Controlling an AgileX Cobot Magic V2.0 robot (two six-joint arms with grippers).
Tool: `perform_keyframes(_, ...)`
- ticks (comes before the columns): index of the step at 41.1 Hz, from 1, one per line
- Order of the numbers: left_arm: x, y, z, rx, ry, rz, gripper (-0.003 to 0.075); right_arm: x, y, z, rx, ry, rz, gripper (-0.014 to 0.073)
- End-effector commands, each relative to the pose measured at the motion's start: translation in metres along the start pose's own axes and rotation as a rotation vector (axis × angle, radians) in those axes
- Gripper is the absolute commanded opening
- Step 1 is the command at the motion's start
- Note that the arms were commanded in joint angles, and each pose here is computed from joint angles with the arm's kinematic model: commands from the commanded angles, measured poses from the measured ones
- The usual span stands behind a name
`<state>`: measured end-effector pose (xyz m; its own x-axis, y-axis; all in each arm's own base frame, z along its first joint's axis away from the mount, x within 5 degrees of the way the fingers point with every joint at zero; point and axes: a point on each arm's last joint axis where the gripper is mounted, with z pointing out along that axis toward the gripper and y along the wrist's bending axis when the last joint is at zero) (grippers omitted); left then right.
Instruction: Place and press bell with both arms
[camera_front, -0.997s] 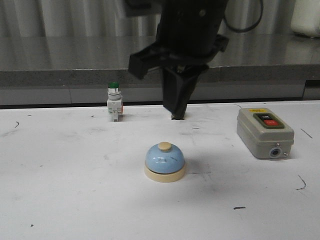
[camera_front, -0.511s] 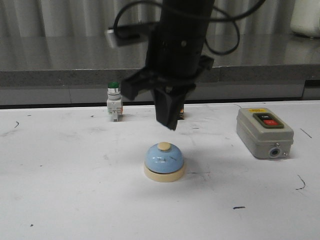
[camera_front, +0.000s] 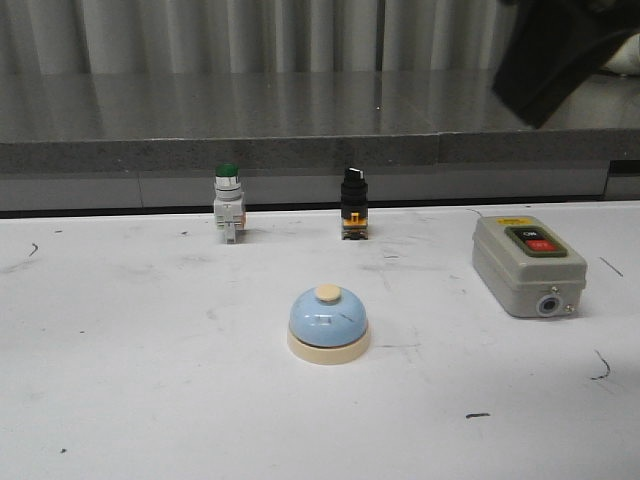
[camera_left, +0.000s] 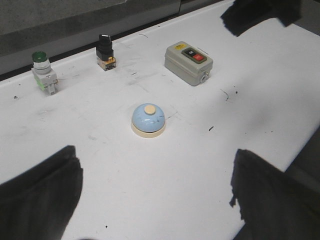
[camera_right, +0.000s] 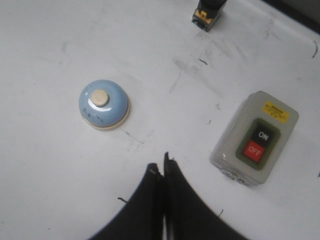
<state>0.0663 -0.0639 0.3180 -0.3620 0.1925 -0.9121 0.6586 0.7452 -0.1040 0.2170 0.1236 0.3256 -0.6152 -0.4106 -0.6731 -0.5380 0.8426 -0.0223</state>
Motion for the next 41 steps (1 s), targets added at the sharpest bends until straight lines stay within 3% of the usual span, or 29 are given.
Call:
perform_keyframes(1,-0.015,-0.002,-0.004,0.015,-0.096,-0.018,0.0587,0.01,0.0,-0.046,0.016,-0.227,0.016,-0.0068)
perform_keyframes(14,-0.018,-0.002,-0.004,0.018,-0.137,-0.018,0.0587,0.099,0.007,-0.121,0.042,-0.496,0.0,-0.0068)
perform_keyframes(21,-0.019,-0.002,-0.004,0.019,-0.144,-0.018,0.0587,0.131,0.01,-0.129,0.044,-0.561,0.005,-0.0068)
perform_keyframes(26,-0.019,-0.002,-0.004,0.02,-0.141,-0.02,0.0564,0.135,0.01,-0.126,0.043,-0.553,0.005,-0.0068)
perform_keyframes(29,-0.018,-0.002,-0.004,0.019,-0.139,-0.02,0.0445,0.135,0.01,-0.126,0.043,-0.553,0.005,-0.0068)
perform_keyframes(32,-0.018,-0.002,-0.004,0.019,-0.139,-0.02,0.0254,0.135,0.01,-0.126,0.043,-0.553,0.005,-0.0068)
perform_keyframes(38,-0.018,-0.002,-0.004,0.019,-0.139,-0.02,-0.0012,0.135,0.01,-0.126,0.043,-0.553,0.005,-0.0068)
perform_keyframes(41,-0.018,-0.002,-0.004,0.019,-0.139,-0.02,-0.002,0.135,0.01,-0.126,0.043,-0.553,0.005,-0.0068)
